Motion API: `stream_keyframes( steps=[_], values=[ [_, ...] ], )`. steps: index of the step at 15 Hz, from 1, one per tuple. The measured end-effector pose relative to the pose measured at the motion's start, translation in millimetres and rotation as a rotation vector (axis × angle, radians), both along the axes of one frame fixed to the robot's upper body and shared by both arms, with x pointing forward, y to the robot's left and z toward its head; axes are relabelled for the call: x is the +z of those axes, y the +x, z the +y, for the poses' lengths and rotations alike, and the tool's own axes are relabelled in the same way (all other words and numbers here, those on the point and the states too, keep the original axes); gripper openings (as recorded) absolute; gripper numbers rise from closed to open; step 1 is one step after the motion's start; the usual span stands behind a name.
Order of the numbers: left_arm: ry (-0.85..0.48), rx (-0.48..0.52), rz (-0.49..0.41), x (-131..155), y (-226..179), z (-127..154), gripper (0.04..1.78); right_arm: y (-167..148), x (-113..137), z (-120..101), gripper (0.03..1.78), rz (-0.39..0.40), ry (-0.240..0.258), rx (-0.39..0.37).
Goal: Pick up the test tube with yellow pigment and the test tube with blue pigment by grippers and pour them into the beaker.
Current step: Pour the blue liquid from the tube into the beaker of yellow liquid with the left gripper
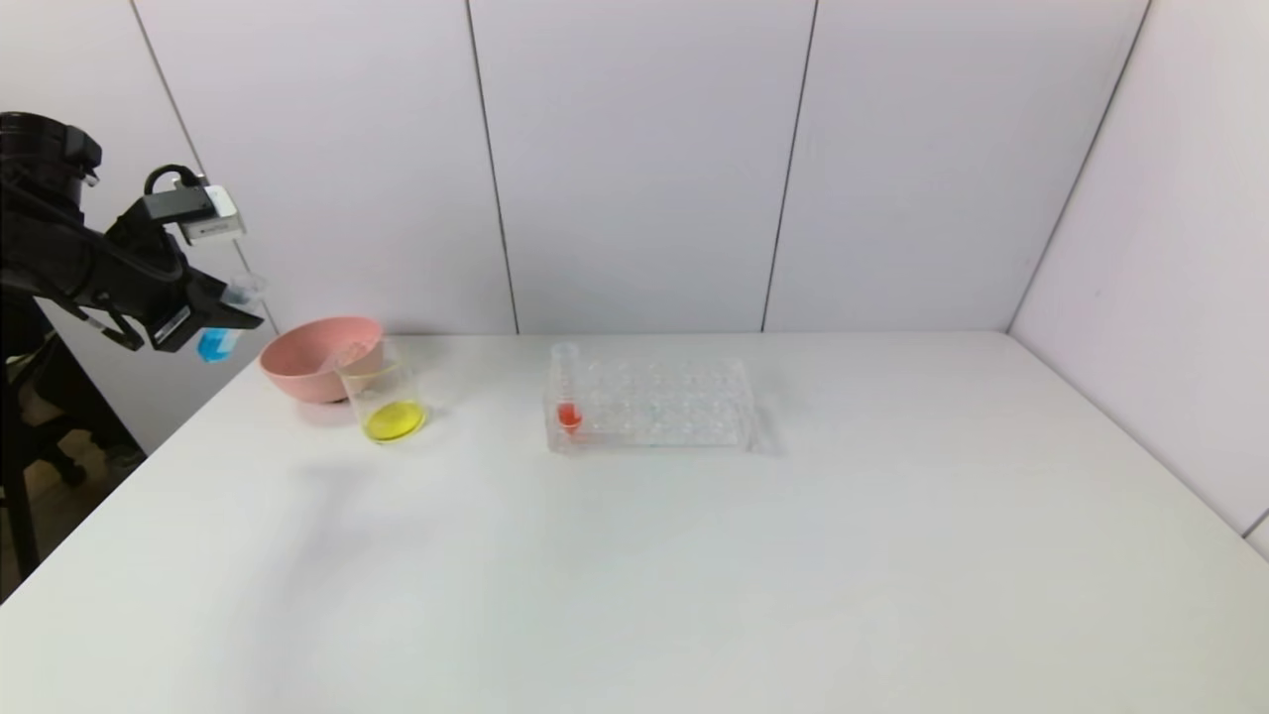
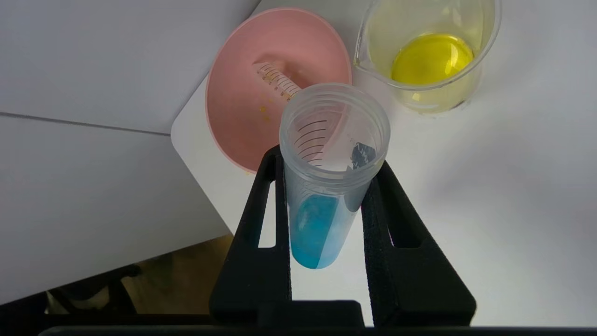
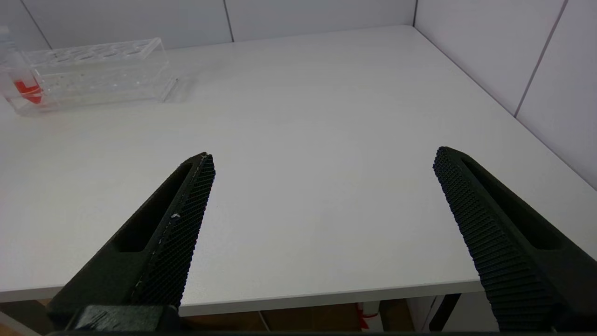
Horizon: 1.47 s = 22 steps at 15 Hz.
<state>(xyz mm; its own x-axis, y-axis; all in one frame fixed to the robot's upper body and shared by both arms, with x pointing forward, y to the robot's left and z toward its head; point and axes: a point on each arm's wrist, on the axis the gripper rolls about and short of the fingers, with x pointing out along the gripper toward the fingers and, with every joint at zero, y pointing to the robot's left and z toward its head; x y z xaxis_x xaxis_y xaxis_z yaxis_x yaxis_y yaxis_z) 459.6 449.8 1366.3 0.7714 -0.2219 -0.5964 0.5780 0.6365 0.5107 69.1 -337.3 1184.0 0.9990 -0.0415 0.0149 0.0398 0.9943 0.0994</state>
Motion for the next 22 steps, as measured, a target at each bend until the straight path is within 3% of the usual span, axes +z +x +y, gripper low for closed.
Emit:
stream_keyframes(
  steps=[4,11,22],
  values=[
    [0.129,-0.118,-0.024,-4,11,-3,0.45,0,0,0,1.71,0.0,0.0,0.0],
    [0.289,-0.233,-0.05,-15,29,-18,0.45,0,0,0,1.71,0.0,0.0,0.0],
    [0.417,-0.276,-0.03,-24,39,-31,0.45,0,0,0,1.71,0.0,0.0,0.0]
  ],
)
